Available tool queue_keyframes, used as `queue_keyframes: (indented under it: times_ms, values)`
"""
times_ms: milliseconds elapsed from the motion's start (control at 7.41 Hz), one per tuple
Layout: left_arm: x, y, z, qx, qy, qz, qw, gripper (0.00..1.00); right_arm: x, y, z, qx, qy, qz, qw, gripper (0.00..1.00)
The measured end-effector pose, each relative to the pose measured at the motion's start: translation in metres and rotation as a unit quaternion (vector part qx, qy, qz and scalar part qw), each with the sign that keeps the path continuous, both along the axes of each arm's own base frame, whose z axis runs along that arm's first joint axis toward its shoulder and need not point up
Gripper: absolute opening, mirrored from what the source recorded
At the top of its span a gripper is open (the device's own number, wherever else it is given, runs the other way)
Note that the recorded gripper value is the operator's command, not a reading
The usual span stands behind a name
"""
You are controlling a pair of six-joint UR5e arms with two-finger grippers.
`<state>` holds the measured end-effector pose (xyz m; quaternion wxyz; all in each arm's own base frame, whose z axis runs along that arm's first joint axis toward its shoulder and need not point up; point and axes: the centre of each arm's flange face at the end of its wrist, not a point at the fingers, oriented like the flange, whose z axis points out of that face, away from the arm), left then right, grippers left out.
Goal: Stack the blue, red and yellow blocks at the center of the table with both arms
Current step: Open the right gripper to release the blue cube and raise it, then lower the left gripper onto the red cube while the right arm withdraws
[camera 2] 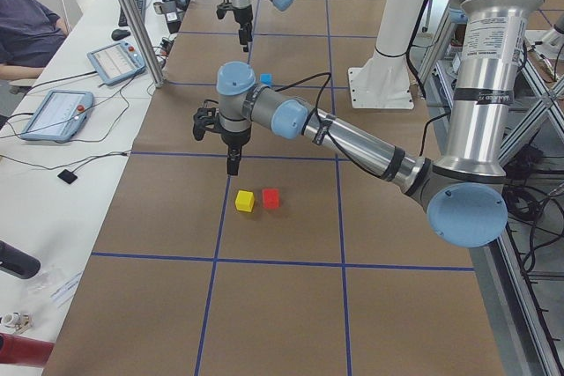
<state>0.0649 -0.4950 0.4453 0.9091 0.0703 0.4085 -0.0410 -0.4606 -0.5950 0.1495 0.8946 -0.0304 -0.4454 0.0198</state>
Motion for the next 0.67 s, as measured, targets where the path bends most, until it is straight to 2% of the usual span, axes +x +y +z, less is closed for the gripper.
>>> queue_keyframes:
  times_ms: [270,405,675]
  values:
    - [0.044,0.051,0.022,0.007,0.008,-0.049,0.9988,1.00,0.063,-0.005,0.043,0.025,0.004,-0.003,0.9997,0.99]
    - [0.078,0.069,0.034,0.011,-0.003,-0.064,0.9979,1.00,0.088,-0.006,0.067,0.040,0.009,-0.008,0.9991,0.99]
    - [0.124,0.089,0.066,0.021,-0.024,-0.077,0.9965,1.00,0.114,-0.004,0.099,0.056,0.020,-0.014,0.9981,0.99]
